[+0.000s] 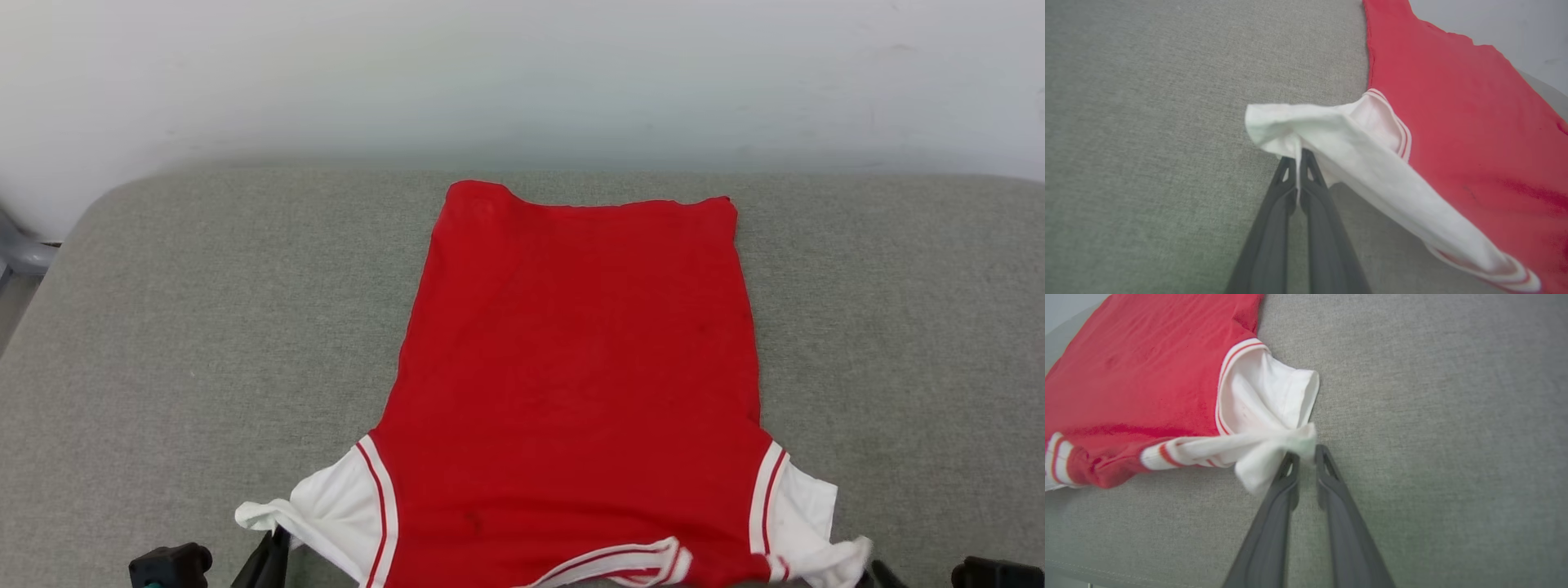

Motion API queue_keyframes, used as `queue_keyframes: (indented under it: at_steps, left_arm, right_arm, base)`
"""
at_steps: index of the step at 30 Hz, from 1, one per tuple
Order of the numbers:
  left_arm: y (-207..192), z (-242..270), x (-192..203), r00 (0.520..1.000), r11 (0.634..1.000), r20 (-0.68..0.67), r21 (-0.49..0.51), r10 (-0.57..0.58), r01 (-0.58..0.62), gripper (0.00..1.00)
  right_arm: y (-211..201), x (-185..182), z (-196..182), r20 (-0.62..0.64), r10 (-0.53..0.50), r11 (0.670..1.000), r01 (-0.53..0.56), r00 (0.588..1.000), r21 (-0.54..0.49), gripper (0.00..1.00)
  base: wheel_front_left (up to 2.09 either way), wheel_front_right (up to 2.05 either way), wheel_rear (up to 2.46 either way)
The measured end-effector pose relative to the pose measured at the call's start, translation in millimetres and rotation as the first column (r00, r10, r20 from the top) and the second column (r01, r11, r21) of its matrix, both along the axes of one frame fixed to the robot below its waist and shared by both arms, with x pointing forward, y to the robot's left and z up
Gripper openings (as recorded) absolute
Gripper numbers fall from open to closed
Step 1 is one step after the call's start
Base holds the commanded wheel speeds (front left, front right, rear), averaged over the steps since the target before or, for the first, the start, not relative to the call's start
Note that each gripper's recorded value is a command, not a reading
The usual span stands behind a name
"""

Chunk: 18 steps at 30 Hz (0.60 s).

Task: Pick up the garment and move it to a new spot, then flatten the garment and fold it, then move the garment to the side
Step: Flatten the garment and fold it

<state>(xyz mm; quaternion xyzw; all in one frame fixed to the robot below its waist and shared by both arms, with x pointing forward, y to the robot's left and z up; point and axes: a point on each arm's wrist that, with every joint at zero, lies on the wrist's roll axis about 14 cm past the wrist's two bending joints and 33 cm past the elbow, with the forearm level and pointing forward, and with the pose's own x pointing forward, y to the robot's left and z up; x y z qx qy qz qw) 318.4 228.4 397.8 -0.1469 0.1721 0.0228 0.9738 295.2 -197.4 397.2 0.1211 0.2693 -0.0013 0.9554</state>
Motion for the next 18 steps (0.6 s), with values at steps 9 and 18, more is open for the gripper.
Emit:
queue_keyframes:
  at_steps: [9,18]
  left_arm:
    - [-5,25,15,0.997,1.0,0.075,0.015,0.005,-0.006,0.0]
    - [-18,51,43,0.986,0.999,0.166,0.035,-0.015,0.009,0.0]
  right_arm:
    - [-6,57,37,0.158,-0.027,1.0,0.025,0.987,0.013,1.0]
    - [-19,165,51,0.167,-0.019,0.999,0.012,0.986,0.039,1.0]
  base:
    - [0.0,0.0,0.0]
    - [0.0,0.0,0.0]
